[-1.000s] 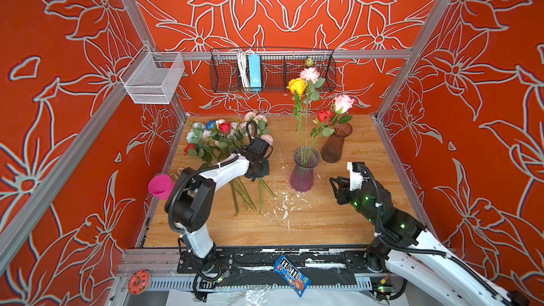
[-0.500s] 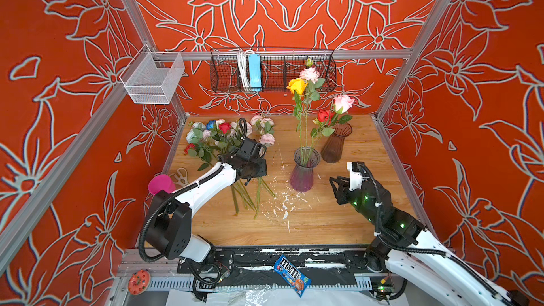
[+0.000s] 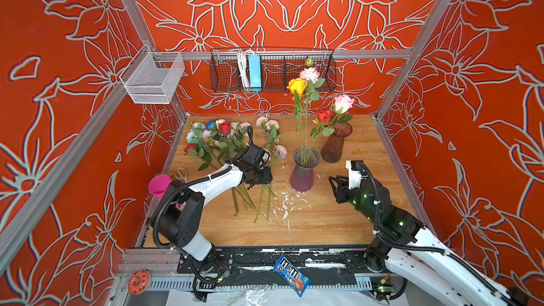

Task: Arrange flowers in a vase
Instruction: Move the flowers to the top-center of the table, then pick up the flower from the flowers.

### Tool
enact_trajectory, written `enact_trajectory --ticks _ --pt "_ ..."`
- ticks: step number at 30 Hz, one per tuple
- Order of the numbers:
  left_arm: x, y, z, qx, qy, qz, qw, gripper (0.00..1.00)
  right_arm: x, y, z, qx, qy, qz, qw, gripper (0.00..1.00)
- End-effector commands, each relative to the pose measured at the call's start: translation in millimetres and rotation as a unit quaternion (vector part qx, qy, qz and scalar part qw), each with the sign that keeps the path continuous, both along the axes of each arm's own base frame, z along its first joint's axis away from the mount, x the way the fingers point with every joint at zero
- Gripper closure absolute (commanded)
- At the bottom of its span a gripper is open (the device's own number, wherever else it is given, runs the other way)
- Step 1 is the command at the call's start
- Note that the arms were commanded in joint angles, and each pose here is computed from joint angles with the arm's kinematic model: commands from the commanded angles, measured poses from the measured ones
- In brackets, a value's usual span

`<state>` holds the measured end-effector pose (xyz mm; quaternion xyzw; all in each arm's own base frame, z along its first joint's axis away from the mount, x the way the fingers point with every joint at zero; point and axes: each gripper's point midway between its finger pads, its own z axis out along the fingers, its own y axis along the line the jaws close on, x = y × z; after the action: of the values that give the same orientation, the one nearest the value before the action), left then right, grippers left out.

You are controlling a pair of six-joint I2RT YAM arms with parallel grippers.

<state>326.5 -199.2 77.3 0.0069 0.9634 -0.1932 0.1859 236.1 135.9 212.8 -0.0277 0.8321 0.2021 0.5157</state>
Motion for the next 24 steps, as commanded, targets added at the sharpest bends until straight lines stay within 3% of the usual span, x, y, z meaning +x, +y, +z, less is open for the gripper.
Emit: enact_trajectory --ticks 1,12,20,24 --pt "9 8 -12 0.044 0.005 0.004 0.999 0.55 3 1 13 0.009 -0.015 -0.001 1.000 0.64" --pt "15 16 -54 0.127 0.055 -0.005 0.990 0.59 4 -1 9 0.002 -0.012 -0.008 1.000 0.64" --pt "20 11 -32 0.117 0.027 -0.005 0.993 0.85 3 -2 11 0.006 -0.013 -0.008 1.000 0.64" --pt "19 8 -7 0.097 0.007 -0.005 0.995 0.92 2 -3 13 0.007 -0.014 -0.009 1.000 0.64"
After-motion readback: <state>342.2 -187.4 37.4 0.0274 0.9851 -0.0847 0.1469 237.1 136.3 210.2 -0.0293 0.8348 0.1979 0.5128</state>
